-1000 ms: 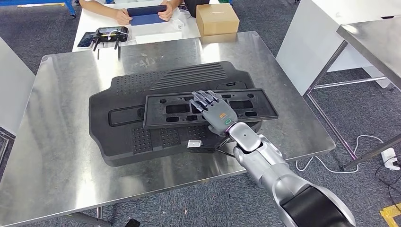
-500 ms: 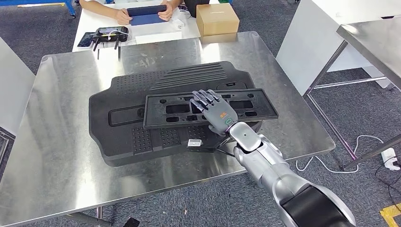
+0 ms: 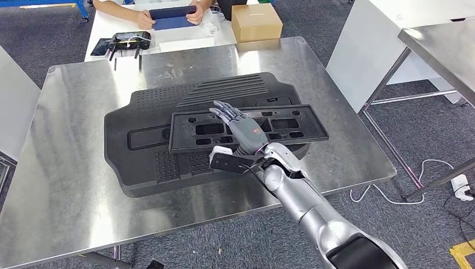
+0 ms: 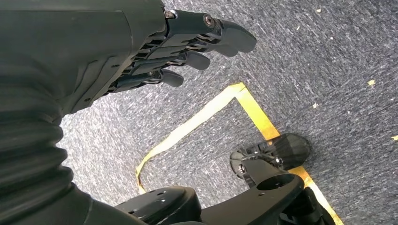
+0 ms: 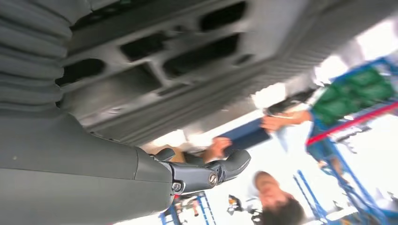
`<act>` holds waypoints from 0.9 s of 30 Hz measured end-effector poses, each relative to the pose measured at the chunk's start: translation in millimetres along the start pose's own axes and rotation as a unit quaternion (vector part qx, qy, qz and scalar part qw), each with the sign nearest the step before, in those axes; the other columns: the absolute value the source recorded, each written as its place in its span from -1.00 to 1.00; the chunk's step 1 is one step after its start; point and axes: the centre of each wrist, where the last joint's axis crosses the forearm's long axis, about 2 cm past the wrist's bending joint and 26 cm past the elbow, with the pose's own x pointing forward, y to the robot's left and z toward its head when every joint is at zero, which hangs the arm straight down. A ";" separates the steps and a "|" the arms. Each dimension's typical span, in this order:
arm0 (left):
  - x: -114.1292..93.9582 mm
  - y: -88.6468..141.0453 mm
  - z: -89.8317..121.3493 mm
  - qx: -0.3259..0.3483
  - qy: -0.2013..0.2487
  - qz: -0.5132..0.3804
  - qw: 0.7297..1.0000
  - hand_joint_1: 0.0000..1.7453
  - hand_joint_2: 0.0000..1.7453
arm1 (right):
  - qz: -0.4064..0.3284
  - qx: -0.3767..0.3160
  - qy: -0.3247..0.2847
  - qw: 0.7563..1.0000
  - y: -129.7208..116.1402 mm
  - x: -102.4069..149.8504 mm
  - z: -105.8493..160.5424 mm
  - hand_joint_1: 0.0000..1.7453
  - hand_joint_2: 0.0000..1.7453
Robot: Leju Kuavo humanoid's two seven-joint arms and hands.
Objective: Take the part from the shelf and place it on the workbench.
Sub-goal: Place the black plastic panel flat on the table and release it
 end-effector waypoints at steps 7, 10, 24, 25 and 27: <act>-1.6 0.8 0.1 0.001 -0.003 0.001 1.000 -1.00 1.00 | -0.037 -0.018 -0.046 0.998 -1.8 24.2 -7.0 -1.00 -1.00; -2.1 1.3 0.1 0.002 -0.003 0.001 1.000 -1.00 1.00 | -0.050 -0.028 -0.056 0.997 -1.6 29.1 -7.3 -1.00 -1.00; -10.8 0.5 2.3 0.012 -0.011 0.014 1.000 -1.00 1.00 | -0.287 -0.086 -0.148 0.943 1.1 64.2 10.3 -1.00 0.00; -13.1 0.1 3.0 0.012 -0.012 0.015 1.000 -1.00 1.00 | -0.320 -0.093 -0.161 0.929 -0.1 70.6 14.7 -1.00 0.50; -17.0 -0.2 4.0 0.013 -0.012 0.016 1.000 -1.00 0.00 | -0.359 -0.103 -0.182 0.910 -3.5 80.9 22.3 -1.00 1.00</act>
